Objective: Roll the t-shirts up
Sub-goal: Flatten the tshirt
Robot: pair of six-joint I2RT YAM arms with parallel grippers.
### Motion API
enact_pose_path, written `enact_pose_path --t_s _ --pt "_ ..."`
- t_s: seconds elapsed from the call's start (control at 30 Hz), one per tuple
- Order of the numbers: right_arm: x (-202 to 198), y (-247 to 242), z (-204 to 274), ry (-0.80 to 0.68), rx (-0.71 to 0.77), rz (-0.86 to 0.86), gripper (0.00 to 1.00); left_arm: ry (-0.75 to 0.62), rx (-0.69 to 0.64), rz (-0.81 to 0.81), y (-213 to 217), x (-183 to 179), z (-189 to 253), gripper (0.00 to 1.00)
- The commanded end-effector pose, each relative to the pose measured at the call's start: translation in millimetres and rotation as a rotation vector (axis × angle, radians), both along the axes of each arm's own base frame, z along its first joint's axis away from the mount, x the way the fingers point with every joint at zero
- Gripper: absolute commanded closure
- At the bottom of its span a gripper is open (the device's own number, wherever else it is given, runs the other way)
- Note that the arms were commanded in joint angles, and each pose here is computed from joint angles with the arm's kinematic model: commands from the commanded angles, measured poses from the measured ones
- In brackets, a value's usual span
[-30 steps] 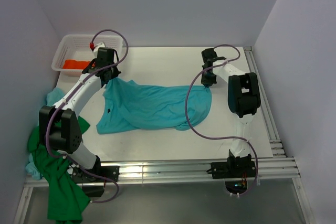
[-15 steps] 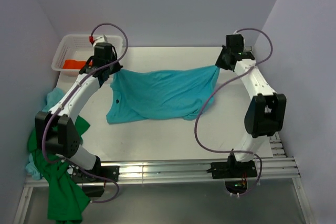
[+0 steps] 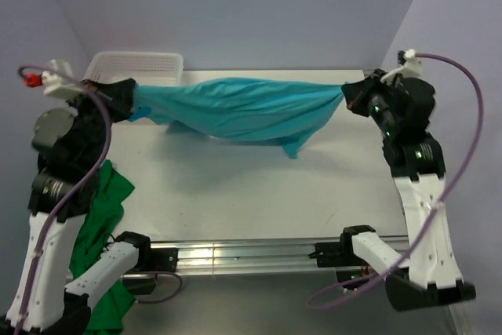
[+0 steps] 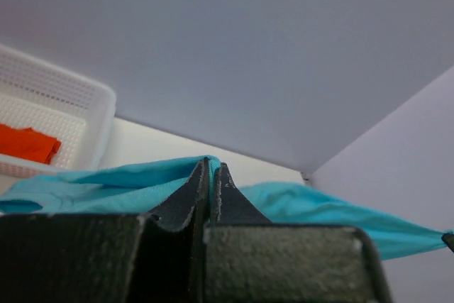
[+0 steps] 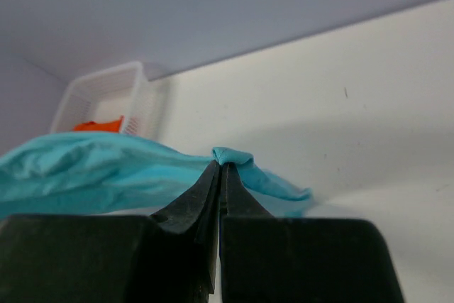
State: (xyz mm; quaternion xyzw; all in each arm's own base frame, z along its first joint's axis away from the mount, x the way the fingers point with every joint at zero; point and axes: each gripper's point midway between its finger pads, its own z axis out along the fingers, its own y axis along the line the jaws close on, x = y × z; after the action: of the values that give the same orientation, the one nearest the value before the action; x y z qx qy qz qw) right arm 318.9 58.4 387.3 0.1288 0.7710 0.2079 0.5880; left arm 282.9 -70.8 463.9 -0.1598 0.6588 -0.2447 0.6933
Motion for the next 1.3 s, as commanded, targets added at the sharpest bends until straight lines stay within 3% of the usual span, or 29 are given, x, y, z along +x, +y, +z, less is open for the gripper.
enact_pose_path --t_s 0.0,0.13,0.27,0.4,0.6,0.83,1.0,1.13,1.23,1.27 --pt "-59 6 35 -0.110 0.014 0.053 1.00 -0.078 0.000 -0.065 -1 -41 23 1.00" --pt "-127 2 81 -0.260 0.031 0.056 1.00 -0.153 -0.032 -0.097 3 -76 40 1.00" --pt "-169 -9 113 -0.326 0.030 0.009 1.00 -0.168 -0.049 -0.124 1 -86 53 1.00" --pt "-177 -22 119 -0.270 0.017 -0.060 1.00 -0.157 -0.059 -0.142 -5 -77 63 1.00" --pt "-135 -25 81 -0.132 0.012 -0.101 1.00 -0.104 -0.051 -0.156 -19 -39 44 1.00" --pt "-69 -25 0 0.040 0.028 -0.142 1.00 0.062 -0.031 -0.143 -39 38 -50 1.00" --pt "-24 -33 -37 0.087 0.047 -0.202 1.00 0.140 -0.024 -0.112 -50 94 -113 1.00" --pt "29 -49 -68 0.160 0.079 -0.233 1.00 0.190 0.008 -0.097 -60 148 -149 1.00" --pt "79 -65 -86 0.208 0.112 -0.268 1.00 0.150 0.013 -0.093 -67 182 -137 1.00" --pt "91 -69 -92 0.224 0.117 -0.278 1.00 0.194 0.026 -0.090 -71 201 -160 1.00"
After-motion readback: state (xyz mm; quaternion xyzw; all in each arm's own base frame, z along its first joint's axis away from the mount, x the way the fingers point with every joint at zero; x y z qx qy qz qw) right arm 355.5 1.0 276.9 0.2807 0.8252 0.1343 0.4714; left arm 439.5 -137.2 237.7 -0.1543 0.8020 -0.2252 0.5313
